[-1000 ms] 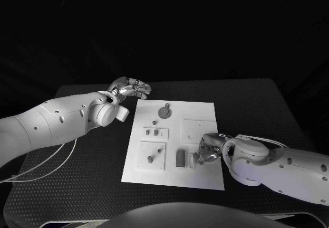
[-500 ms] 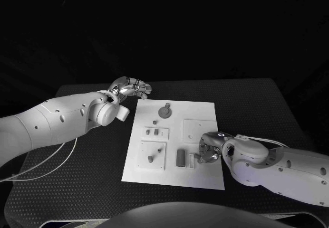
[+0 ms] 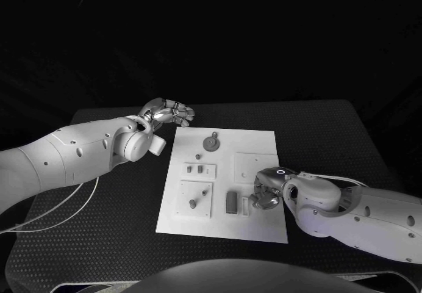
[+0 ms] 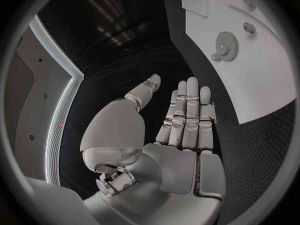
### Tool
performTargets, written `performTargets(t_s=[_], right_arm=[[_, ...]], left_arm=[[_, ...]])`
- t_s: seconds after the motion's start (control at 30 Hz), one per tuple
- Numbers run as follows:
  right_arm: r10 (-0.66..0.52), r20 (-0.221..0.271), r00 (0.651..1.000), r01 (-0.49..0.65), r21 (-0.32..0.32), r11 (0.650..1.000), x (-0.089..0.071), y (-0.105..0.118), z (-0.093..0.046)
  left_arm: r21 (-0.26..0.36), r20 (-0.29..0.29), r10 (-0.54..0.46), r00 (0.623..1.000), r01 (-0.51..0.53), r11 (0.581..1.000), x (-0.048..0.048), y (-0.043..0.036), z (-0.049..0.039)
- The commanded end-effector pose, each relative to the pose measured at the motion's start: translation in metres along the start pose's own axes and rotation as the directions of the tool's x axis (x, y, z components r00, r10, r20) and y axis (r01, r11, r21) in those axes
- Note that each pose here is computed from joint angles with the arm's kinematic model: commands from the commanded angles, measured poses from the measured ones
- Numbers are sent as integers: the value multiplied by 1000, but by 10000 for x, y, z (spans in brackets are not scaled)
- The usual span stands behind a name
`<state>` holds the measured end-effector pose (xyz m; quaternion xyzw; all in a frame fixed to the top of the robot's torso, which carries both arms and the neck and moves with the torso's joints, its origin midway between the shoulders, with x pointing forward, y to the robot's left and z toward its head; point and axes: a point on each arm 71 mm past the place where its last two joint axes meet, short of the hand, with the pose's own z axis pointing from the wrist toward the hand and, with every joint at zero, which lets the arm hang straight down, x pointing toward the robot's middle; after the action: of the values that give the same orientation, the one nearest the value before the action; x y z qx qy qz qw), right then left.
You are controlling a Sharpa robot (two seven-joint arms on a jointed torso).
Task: Assemble the parts on the task board
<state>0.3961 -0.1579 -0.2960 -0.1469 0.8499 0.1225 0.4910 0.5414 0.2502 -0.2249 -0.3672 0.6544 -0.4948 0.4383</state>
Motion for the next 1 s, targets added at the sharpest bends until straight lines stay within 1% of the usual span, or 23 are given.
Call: performTargets(t_s=[0.03,0.17,0.33,0.4,0.5,0.63,0.73,0.83,0.9,0.97,1.0], right_arm=[[-31,-99,995,32,10,999,148,-58,0],[16,-102,995,-13,26,1000,154,-89,-4],[67,-79,995,-64,41,997,145,-136,-27],[98,-79,992,-95,48,994,148,-156,-43],[183,-75,980,-179,64,982,154,-200,-85],[324,-75,943,-316,96,944,117,-253,-126],[386,-78,919,-376,117,919,96,-280,-156],[457,-71,887,-444,145,884,75,-316,-187],[518,-60,853,-503,167,848,70,-339,-198],[606,-73,792,-581,214,785,93,-366,-197],[637,-83,767,-607,231,761,102,-370,-195]], left_arm=[[9,-20,-5,1000,5,1000,34,-18,5],[9,-21,-5,1000,5,1000,39,-19,5],[9,-21,-4,1000,4,1000,41,-19,6],[8,-21,-3,1000,4,1000,40,-19,6],[9,-21,-3,1000,3,1000,36,-18,4],[9,-21,-2,1000,2,1000,37,-19,4],[9,-21,-2,1000,2,1000,38,-19,2],[8,-19,-1,1000,1,1000,32,-17,0],[7,-18,0,1000,0,1000,28,-16,-2],[8,-18,0,1000,0,1000,29,-16,-1],[8,-19,0,1000,0,1000,33,-18,-1]])
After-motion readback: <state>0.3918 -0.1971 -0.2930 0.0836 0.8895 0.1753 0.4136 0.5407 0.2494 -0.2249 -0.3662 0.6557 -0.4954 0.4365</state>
